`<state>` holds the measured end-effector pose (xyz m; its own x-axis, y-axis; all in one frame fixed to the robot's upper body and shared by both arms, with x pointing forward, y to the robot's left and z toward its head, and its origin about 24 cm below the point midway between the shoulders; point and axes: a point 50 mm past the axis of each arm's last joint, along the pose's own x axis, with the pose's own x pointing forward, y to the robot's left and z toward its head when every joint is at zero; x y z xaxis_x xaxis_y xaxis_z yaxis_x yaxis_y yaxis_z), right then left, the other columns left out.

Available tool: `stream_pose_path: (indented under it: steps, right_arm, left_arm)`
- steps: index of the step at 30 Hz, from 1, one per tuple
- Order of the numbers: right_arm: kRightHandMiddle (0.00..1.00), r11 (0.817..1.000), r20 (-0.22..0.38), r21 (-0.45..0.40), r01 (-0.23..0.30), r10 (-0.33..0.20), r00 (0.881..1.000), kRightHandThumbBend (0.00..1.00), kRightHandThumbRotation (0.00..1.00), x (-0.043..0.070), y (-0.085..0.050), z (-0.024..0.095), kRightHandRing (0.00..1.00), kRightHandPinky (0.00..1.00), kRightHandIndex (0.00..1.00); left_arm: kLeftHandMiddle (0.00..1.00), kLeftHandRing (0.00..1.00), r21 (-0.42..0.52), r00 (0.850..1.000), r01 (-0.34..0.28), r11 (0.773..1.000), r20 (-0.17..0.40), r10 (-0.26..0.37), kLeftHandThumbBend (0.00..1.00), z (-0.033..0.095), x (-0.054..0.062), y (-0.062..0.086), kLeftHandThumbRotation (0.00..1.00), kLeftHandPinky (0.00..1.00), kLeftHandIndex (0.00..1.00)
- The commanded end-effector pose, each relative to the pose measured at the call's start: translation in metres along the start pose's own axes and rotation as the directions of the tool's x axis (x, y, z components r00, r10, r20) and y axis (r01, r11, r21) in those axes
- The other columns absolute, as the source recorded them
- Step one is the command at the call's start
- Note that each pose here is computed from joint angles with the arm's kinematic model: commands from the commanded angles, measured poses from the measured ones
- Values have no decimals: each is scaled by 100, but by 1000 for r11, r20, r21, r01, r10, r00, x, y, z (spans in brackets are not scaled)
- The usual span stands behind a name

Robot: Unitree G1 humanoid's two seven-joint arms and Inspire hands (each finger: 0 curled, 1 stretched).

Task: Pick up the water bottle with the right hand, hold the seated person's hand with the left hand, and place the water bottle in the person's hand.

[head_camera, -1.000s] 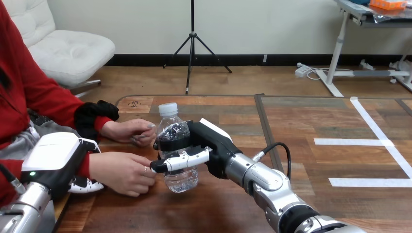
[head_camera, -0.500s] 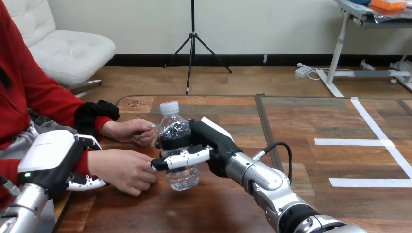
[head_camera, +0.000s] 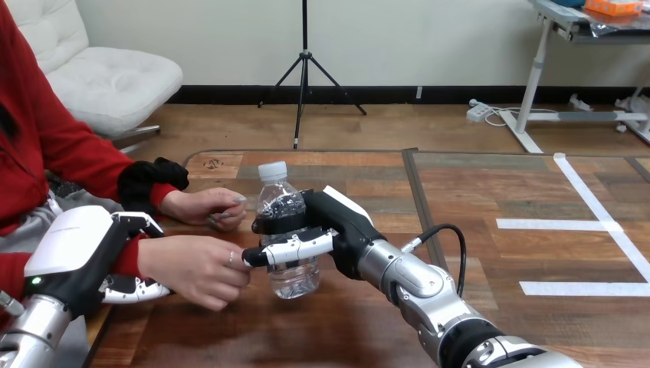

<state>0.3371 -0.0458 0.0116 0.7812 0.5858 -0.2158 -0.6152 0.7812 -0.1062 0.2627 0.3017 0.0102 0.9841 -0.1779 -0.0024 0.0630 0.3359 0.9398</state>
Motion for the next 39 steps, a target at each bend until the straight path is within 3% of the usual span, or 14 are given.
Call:
stream_pose_path:
  steps: [1,22,39]
  right_arm:
    - [41,997,141,-83,6,5,990,90,0,18,-5,54,33,27,44]
    - [43,995,103,-89,40,-31,994,88,0,14,-14,46,36,30,44]
    - [43,995,91,-95,37,-29,995,87,0,15,-13,45,37,31,44]
  left_arm:
    - [55,48,-73,987,-101,992,114,109,73,21,17,9,34,42,57]
    - [55,48,-122,970,-137,983,187,158,74,28,14,16,37,43,57]
    - [56,49,-139,960,-137,981,226,166,74,35,15,15,42,42,58]
